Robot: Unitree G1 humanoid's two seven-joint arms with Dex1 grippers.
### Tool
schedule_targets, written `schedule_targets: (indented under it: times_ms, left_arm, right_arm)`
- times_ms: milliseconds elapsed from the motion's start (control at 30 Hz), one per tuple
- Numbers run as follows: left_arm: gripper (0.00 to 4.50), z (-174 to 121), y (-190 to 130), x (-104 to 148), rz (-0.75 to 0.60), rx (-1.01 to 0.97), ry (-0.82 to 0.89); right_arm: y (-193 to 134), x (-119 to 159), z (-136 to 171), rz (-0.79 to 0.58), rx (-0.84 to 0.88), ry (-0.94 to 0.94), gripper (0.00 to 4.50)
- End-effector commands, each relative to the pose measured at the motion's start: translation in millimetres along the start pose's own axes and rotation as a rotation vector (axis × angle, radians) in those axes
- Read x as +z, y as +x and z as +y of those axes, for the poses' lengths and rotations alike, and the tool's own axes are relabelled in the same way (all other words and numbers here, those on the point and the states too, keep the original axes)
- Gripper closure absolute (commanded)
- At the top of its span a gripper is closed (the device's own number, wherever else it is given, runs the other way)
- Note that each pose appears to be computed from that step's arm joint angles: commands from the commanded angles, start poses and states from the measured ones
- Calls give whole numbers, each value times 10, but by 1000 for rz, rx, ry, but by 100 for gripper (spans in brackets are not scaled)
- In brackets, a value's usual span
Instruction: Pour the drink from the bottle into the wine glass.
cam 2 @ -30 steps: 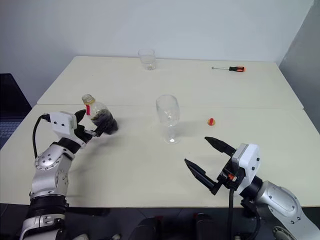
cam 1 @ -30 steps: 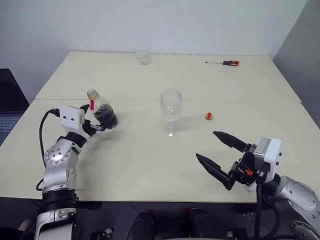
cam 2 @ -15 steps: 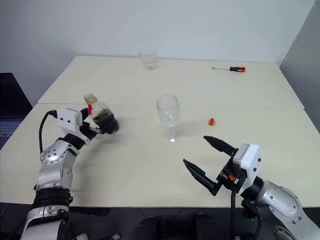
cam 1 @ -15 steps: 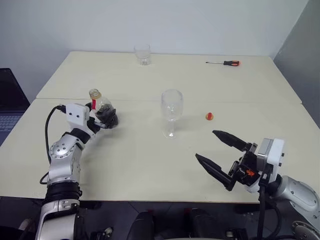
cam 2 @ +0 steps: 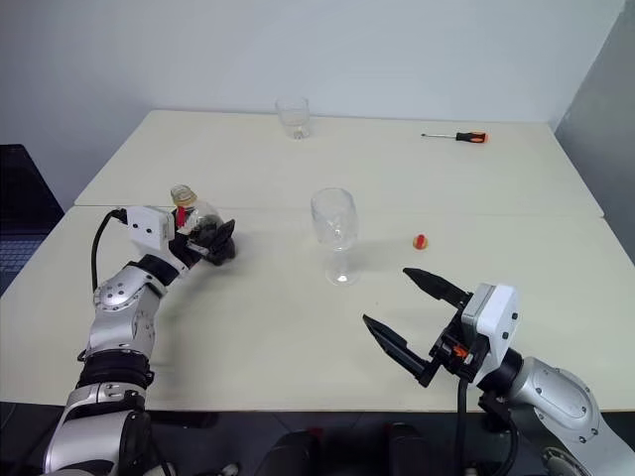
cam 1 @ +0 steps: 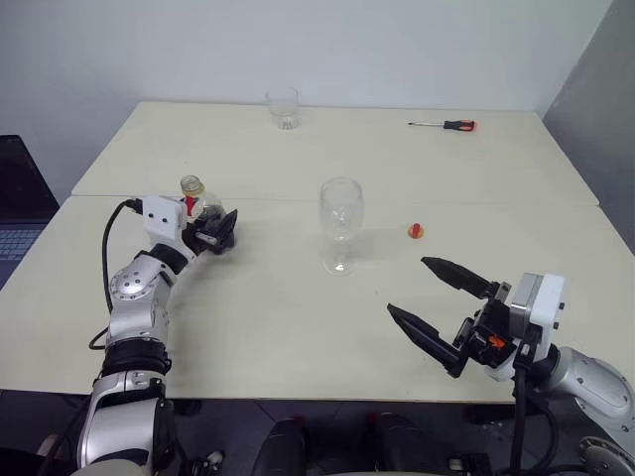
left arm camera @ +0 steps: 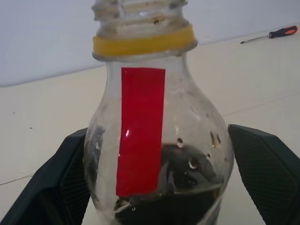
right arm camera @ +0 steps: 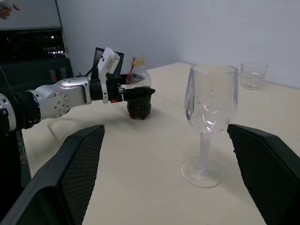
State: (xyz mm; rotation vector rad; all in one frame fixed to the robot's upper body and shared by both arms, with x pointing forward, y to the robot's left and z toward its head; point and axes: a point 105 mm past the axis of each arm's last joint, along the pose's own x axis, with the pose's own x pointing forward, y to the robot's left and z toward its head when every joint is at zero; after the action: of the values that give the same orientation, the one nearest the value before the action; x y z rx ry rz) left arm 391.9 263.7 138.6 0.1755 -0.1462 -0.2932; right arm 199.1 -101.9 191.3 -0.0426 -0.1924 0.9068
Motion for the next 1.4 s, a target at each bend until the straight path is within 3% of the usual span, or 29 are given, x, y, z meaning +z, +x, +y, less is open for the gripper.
schedule_targets:
  times_ms: [33, 267, 367, 567, 700, 1033, 1233, 1400]
  left_arm:
    - [0, -7, 68, 48, -14, -11, 19]
    - [0, -13, 119, 51, -18, -22, 16]
    - [62, 5, 131, 79, -30, -24, 9]
    - [233, 28, 146, 106, -40, -23, 8]
    - [296, 17, 156, 124, -47, -30, 10]
    - [318, -240, 415, 472, -93, -180, 93]
    - [318, -482, 590, 751, -145, -302, 133]
    - [318, -674, 676, 970, -171, -434, 198]
  right_arm:
    - [18, 141, 79, -48, 29, -50, 2]
    - [16, 138, 74, -46, 22, -50, 2]
    - [20, 138, 76, -47, 21, -49, 0]
    - [34, 133, 70, -48, 23, -50, 0]
    - [34, 110, 53, -44, 21, -50, 0]
    - [113, 52, -79, -47, 10, -63, 0]
    - [216, -208, -225, 28, -43, -82, 0]
    - [255, -255, -328, 29, -87, -69, 0]
